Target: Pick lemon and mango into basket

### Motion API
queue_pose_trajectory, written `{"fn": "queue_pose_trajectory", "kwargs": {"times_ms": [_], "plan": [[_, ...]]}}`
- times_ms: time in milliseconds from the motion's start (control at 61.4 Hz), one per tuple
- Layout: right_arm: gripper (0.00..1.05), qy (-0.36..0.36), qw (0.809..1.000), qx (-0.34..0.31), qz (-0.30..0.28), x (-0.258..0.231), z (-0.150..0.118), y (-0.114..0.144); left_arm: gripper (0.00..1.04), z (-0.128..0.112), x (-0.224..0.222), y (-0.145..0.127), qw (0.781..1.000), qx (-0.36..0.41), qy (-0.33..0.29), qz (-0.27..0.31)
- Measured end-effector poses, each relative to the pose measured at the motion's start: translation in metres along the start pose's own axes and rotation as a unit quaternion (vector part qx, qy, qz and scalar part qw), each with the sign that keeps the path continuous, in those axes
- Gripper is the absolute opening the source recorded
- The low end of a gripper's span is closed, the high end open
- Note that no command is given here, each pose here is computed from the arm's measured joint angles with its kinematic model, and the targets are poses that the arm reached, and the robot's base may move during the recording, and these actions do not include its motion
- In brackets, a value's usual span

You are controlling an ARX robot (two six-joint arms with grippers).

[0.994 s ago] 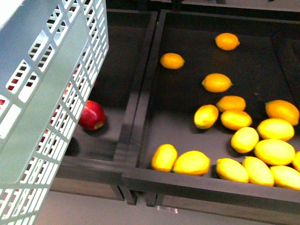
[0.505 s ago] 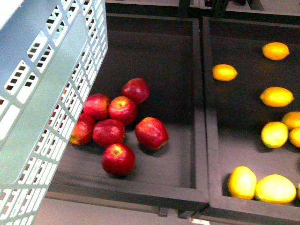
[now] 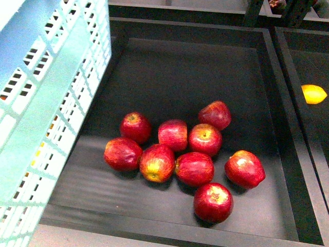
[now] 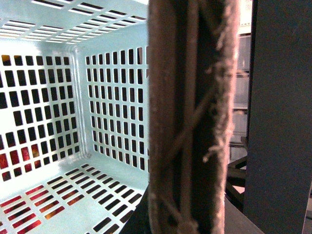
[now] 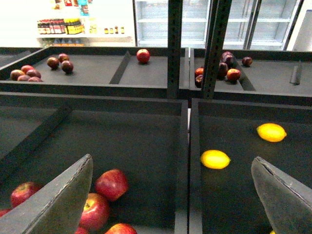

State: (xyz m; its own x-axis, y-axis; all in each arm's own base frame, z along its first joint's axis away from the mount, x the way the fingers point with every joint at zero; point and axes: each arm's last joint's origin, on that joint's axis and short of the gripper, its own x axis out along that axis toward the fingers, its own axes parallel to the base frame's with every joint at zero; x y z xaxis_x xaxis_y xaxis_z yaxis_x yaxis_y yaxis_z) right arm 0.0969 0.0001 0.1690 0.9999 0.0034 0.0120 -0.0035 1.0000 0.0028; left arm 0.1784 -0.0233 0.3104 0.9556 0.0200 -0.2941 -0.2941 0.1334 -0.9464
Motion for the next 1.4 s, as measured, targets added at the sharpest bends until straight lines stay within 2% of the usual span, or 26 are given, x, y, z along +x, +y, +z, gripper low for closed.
{"fn": "queue_pose_trajectory", "kwargs": {"times_ms": [163,244,342,423,505,749,977,1222,1401], "plan": [[0.96,0.000,1.000,0.000,-0.001,0.000,0.000,0.000,0.05,-0.001,0.000,0.000,1.000,0.000,0.010,0.002],[0.96,0.000,1.000,0.000,-0.002,0.000,0.000,0.000,0.05,-0.004,0.004,-0.004,0.991,0.090,0.077,0.057],[0.96,0.000,1.000,0.000,-0.002,0.000,0.000,0.000,0.05,-0.019,0.020,-0.014,0.969,0.202,0.131,0.054],[0.96,0.000,1.000,0.000,-0.002,0.000,0.000,0.000,0.05,-0.036,0.040,-0.019,0.952,0.258,0.154,0.049],[0.96,0.000,1.000,0.000,-0.002,0.000,0.000,0.000,0.05,-0.050,0.059,-0.027,0.946,0.283,0.151,0.045],[0.96,0.000,1.000,0.000,-0.002,0.000,0.000,0.000,0.05,-0.098,0.107,-0.053,0.936,0.286,0.204,0.010],[0.96,0.000,1.000,0.000,-0.002,0.000,0.000,0.000,0.05,-0.150,0.135,-0.051,0.916,0.293,0.274,0.008],[0.96,0.000,1.000,0.000,-0.002,0.000,0.000,0.000,0.05,-0.195,0.120,-0.048,0.875,0.318,0.365,-0.028],[0.96,0.000,1.000,0.000,-0.002,0.000,0.000,0.000,0.05,-0.212,0.103,-0.047,0.858,0.320,0.398,-0.053]]}}
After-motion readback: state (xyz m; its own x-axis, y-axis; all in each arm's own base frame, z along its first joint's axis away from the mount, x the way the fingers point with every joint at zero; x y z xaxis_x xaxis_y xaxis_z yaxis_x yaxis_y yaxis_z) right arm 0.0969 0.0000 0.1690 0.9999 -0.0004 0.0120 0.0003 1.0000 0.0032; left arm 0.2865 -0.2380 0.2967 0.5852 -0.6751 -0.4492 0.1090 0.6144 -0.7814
